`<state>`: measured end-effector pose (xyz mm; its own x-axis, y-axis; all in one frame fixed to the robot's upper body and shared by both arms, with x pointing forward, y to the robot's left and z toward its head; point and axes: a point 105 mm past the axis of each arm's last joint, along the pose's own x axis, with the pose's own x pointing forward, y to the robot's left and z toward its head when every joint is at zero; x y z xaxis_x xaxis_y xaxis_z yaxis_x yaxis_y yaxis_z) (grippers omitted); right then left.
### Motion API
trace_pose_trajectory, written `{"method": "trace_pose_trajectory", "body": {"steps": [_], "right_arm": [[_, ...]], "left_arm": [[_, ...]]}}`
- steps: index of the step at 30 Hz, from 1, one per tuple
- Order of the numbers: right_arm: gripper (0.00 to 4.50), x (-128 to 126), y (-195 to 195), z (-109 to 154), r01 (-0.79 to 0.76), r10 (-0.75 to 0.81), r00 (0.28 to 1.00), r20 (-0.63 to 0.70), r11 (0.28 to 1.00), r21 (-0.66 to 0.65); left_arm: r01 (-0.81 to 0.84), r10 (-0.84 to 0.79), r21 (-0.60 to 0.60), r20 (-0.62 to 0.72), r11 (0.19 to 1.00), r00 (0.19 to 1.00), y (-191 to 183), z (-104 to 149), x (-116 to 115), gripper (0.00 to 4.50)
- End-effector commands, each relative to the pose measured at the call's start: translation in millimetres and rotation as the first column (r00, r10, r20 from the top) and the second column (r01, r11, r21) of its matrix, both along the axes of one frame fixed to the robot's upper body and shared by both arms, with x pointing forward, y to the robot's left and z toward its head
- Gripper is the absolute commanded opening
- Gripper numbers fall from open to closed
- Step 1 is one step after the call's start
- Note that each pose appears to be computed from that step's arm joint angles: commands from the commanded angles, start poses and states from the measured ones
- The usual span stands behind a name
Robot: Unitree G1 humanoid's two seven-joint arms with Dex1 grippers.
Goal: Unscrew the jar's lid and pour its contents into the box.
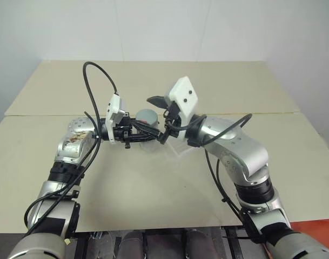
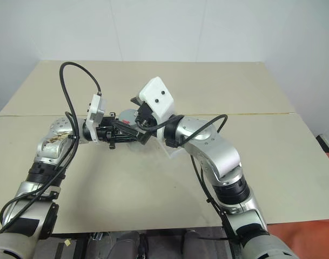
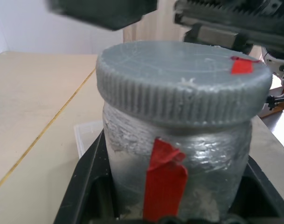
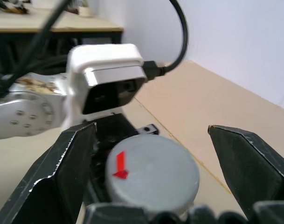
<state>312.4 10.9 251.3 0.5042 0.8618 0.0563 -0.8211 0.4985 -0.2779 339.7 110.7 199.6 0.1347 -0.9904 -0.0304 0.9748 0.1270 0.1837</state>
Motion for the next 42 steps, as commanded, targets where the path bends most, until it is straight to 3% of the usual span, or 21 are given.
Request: {"method": "trace_pose_trajectory", "body": {"steps": [1, 42], "right_arm": [[4.46, 4, 1, 7, 0.044, -0.044, 0.999, 0.028, 0.999, 0.002], [4.46, 0, -55, 3, 0.057, -0.057, 0.998, 0.009, 0.998, -0.014]], "left_arm": [[0.005, -0.004, -0.018, 0.062, 1.0, 0.998, 1, 18, -2, 1.96], [-0.008, 0.009, -0.006, 0.047, 1.0, 0.999, 23, 16, -16, 1.96]]}}
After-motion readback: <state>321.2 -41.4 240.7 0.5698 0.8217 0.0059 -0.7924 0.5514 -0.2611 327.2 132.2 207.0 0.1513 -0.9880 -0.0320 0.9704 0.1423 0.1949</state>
